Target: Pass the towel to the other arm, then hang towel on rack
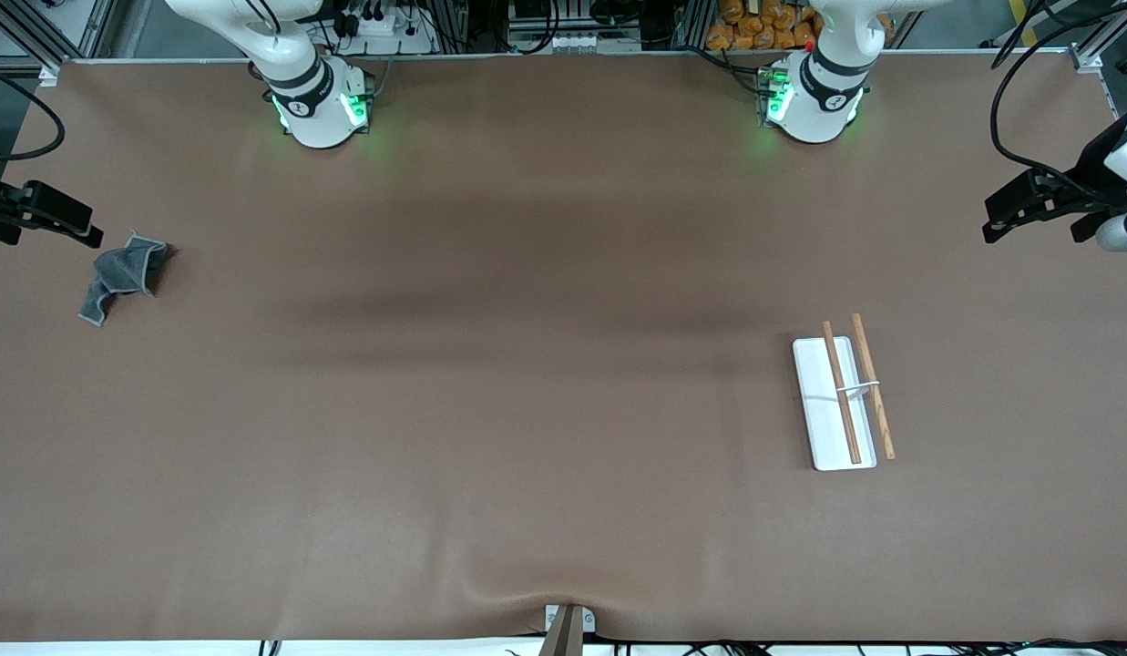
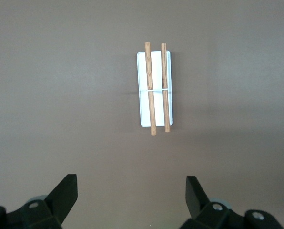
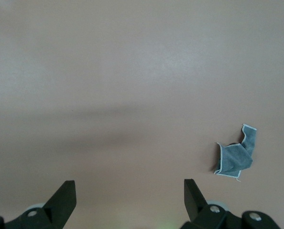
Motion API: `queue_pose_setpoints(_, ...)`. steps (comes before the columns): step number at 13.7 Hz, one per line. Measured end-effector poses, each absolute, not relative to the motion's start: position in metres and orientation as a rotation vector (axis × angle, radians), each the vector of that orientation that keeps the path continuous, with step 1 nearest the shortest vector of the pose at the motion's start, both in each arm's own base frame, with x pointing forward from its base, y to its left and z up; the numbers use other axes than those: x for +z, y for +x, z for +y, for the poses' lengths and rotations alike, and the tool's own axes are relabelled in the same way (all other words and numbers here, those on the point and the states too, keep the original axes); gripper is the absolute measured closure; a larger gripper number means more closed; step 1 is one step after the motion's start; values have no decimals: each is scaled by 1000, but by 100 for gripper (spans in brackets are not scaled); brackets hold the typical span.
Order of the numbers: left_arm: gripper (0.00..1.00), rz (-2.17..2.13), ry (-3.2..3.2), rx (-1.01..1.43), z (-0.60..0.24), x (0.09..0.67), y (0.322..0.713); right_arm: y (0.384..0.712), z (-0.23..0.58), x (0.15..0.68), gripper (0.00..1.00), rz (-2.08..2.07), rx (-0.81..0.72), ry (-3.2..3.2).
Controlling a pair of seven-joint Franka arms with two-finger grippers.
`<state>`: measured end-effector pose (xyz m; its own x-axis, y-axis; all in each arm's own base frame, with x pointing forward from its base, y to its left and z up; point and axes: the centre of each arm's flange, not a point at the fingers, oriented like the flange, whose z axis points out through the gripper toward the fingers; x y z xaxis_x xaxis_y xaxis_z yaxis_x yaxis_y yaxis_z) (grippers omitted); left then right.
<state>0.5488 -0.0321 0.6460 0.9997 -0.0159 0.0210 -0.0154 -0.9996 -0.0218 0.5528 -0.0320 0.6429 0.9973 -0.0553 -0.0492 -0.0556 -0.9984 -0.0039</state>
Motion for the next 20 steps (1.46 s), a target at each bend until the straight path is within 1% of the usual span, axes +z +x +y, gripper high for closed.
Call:
queue_pose_setpoints(11, 0, 24, -3121, 5, -31, 633, 556, 554, -41, 639, 0, 116, 81, -3133)
queue_pose_setpoints(13, 0, 24, -3121, 12, -31, 632, 556, 563, -49, 629, 0, 136, 63, -3141)
queue_pose_setpoints(17, 0, 25, -3120, 28, -31, 629, 555, 580, -55, 604, 0, 151, 86, -3171)
queue_pose_setpoints(20, 0, 26, -3120, 39, -31, 626, 556, 588, -85, 577, 0, 232, 157, -3164)
